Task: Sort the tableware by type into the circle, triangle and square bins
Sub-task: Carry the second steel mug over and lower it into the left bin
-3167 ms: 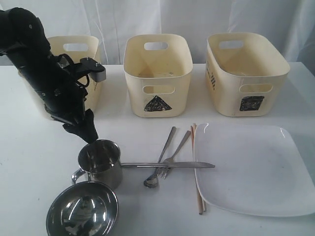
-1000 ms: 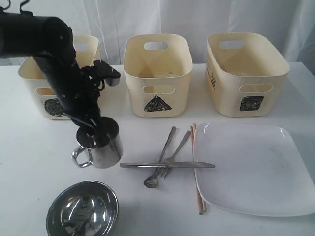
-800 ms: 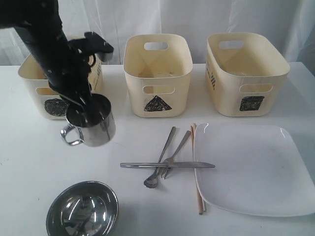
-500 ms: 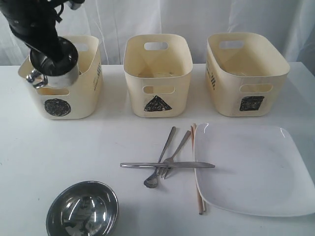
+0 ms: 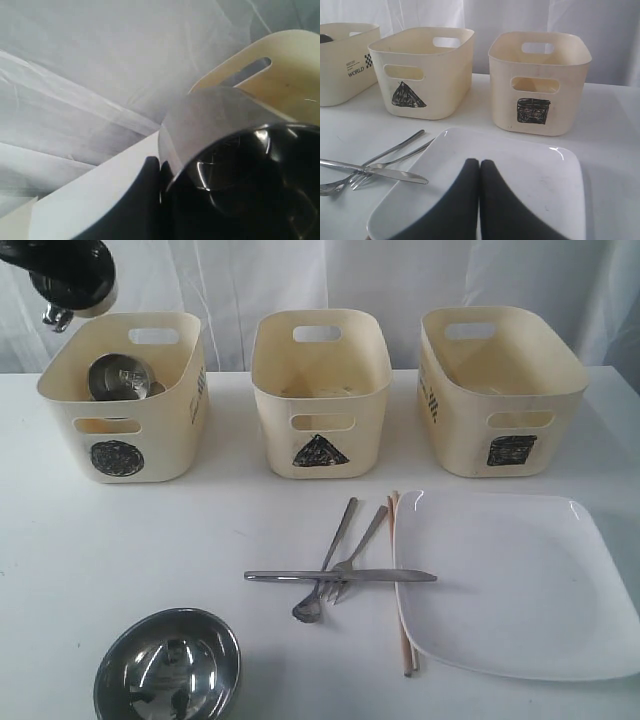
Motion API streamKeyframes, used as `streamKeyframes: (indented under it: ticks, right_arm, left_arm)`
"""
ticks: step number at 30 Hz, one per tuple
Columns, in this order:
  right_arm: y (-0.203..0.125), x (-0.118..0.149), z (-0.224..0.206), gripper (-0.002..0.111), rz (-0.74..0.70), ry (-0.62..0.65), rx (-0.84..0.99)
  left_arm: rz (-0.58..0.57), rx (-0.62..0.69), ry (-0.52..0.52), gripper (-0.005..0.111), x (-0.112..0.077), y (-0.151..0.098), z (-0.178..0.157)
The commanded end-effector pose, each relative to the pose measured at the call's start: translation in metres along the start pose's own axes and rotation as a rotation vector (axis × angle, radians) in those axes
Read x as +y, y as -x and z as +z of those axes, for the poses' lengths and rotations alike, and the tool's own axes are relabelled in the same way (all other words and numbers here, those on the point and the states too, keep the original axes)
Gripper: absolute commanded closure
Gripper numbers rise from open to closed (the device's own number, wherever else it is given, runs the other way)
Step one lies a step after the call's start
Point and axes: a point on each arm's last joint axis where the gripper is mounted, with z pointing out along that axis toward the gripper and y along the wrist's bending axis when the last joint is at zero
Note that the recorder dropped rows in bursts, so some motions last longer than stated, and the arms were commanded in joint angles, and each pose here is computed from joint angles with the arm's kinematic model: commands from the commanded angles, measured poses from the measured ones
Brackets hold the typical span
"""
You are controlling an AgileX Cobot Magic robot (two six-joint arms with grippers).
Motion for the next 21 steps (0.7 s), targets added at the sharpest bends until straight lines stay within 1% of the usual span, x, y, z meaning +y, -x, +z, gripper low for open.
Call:
streamKeyframes:
  ticks: [1,4,8,14,16,21]
  right_arm:
    - [-0.001,0.0,0.0,0.108,0.001,-0.006,-0.009]
    - [-0.001,0.0,0.0,0.108,0.001,-0.006,-0.009]
    - [-0.001,0.0,0.0,0.108,0.001,-0.006,-0.009]
    - [-0.001,0.0,0.0,0.108,0.001,-0.006,-0.009]
    - [-0.001,0.0,0.0,0.108,0.001,-0.006,-0.009]
    - [-0.001,0.0,0.0,0.108,0.001,-0.006,-0.009]
  left_arm:
    - [-0.072,-0.095,-0.024,0.107,-0.004,0.001,0.023]
    - [-0.094,-0.109,-0.052,0.107,-0.016,-0.003,0.042]
    - [-0.093,-0.059,-0.086,0.107,-0.036,-0.017,0.071]
    - [-0.075,-0.018,-0.117,0.106,-0.054,-0.03,0.093]
    - [-0.076,-0.006,-0.124,0.099,-0.058,-0.033,0.097]
    - [-0.13,0.014,-0.129,0.07,-0.061,-0.037,0.101]
